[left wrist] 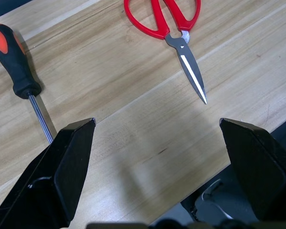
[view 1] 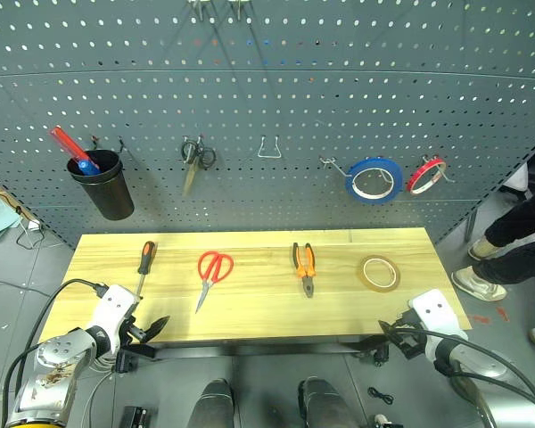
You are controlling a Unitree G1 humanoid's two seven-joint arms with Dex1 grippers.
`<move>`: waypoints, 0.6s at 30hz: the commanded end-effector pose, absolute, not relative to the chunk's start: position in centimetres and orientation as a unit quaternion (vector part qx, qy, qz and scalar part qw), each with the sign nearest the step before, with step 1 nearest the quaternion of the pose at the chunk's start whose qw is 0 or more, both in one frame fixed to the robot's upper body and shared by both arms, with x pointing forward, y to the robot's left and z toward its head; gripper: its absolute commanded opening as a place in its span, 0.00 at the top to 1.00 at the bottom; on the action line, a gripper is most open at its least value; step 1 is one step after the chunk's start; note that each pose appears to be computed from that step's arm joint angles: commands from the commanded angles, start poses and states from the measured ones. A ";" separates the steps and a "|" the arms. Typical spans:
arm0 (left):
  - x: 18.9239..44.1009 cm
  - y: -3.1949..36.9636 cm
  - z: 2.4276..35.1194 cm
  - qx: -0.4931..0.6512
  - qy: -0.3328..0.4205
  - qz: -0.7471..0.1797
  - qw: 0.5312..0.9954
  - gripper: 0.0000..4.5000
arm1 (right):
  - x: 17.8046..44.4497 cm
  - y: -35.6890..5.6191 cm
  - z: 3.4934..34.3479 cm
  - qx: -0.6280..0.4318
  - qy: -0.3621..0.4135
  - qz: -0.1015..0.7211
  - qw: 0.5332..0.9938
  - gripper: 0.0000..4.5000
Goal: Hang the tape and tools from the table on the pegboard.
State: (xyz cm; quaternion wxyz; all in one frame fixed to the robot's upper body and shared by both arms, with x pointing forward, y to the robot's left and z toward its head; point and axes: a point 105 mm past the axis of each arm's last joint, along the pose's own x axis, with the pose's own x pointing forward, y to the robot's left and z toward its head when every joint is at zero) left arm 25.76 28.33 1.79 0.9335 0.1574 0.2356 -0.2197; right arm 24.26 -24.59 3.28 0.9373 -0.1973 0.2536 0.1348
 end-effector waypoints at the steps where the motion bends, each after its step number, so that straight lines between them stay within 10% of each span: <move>1: 26.3 27.9 3.2 0.158 0.209 -0.231 0.937 0.01 | 24.7 -24.7 4.6 -0.213 0.229 0.135 0.940 0.00; 18: 24.8 13.6 14.6 0.104 0.039 -0.567 0.816 0.01 | 29.0 -23.8 7.1 -0.259 0.227 0.208 0.915 0.00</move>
